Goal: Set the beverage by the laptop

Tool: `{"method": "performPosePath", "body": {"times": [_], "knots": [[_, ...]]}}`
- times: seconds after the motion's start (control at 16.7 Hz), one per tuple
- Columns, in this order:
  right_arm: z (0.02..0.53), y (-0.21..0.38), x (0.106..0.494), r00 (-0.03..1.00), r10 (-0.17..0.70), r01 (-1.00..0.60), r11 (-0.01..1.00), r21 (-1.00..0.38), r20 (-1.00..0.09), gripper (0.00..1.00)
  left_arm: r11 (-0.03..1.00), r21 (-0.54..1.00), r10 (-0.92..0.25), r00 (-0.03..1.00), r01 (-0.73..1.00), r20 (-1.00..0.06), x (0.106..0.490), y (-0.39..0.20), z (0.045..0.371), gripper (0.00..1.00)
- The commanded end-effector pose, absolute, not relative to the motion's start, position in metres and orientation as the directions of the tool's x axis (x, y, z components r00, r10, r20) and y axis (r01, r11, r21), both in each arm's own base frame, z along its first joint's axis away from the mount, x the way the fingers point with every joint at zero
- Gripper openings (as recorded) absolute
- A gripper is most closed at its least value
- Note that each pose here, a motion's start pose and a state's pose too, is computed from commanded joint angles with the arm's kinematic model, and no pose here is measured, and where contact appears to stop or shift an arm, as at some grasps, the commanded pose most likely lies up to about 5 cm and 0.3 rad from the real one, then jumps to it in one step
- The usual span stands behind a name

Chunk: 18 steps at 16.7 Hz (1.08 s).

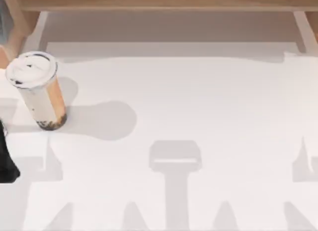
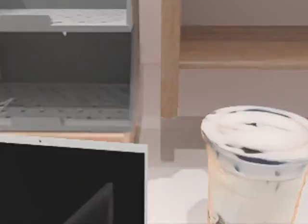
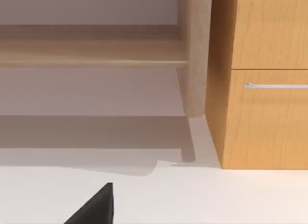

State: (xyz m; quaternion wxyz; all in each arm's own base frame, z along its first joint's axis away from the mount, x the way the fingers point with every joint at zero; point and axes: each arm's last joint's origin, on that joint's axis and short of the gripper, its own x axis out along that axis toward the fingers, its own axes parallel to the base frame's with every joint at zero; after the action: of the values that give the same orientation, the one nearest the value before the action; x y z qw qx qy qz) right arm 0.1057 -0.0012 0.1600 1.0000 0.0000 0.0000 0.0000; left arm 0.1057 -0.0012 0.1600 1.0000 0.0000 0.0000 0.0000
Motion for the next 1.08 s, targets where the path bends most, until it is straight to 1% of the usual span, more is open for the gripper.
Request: {"method": "performPosePath", "body": {"times": [0.3, 0.48, 0.72, 0.96, 1.08], "knots": [[0.160, -0.001, 0.106, 1.000, 0.000, 0.000, 1.000, 0.000, 0.000, 1.00, 1.000, -0.005, -0.003, 1.000, 0.003, 0.006, 0.109, -0.003, 0.165, 1.00], [0.160, -0.001, 0.106, 1.000, 0.000, 0.000, 1.000, 0.000, 0.000, 1.00, 1.000, -0.014, -0.006, 1.000, 0.005, -0.015, 0.119, -0.006, 0.169, 1.00], [0.160, -0.001, 0.106, 1.000, 0.000, 0.000, 1.000, 0.000, 0.000, 1.00, 1.000, -0.022, -0.011, 0.994, 0.009, -0.112, 0.144, -0.014, 0.165, 1.00], [0.160, -0.001, 0.106, 1.000, 0.000, 0.000, 1.000, 0.000, 0.000, 1.00, 1.000, -0.019, -0.020, 0.974, 0.016, -0.226, 0.171, -0.025, 0.148, 1.00], [0.160, -0.001, 0.106, 1.000, 0.000, 0.000, 1.000, 0.000, 0.000, 1.00, 1.000, -0.015, -0.023, 0.964, 0.020, -0.266, 0.181, -0.031, 0.139, 1.00]]}}
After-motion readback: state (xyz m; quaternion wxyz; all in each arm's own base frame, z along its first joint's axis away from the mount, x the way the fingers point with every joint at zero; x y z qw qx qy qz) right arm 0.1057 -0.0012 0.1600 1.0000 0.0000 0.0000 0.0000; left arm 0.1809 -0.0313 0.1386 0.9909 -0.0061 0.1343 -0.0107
